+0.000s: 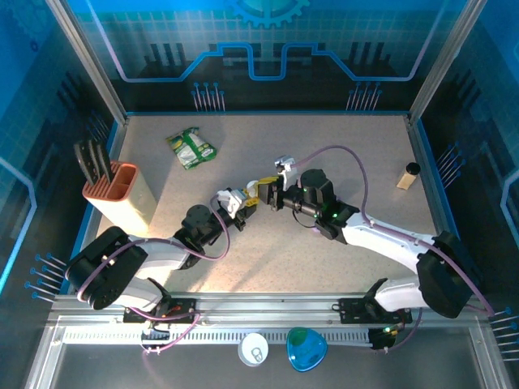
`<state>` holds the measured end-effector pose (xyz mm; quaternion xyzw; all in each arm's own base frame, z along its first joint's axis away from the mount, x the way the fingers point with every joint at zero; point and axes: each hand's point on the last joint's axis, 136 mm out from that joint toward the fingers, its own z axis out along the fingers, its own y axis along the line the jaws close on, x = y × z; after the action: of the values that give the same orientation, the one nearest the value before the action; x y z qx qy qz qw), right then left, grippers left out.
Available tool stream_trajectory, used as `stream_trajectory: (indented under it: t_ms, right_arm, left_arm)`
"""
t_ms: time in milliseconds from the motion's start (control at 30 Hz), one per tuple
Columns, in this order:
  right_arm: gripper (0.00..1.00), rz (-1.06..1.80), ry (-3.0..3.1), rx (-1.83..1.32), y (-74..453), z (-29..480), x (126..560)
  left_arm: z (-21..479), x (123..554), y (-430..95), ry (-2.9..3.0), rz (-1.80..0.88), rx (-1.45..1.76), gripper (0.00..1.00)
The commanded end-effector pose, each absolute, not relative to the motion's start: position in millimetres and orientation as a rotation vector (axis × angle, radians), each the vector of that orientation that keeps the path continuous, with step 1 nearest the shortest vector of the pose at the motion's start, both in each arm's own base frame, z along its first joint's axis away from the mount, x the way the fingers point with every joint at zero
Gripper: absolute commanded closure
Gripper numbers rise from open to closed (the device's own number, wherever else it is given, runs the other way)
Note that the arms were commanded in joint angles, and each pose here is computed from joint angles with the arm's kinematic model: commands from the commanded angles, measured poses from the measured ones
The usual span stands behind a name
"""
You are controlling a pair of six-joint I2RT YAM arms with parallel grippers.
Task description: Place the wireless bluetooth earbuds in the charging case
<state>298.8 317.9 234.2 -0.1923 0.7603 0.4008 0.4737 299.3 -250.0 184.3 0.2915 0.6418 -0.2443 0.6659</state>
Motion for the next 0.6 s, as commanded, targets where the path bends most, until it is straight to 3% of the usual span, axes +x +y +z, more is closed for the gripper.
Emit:
stream_trajectory:
  t_ms: [0, 567]
  right_arm:
    - [0.77, 1.018, 1.795, -0.484, 330, 253, 300]
    - [0.74, 0.921, 1.874, -0.498, 323, 224, 298]
  left_arm:
    - [202, 301, -253, 1.386, -0.551, 0.641, 0.93]
    - [218, 305, -245, 1.394, -0.551, 0.565, 0.93]
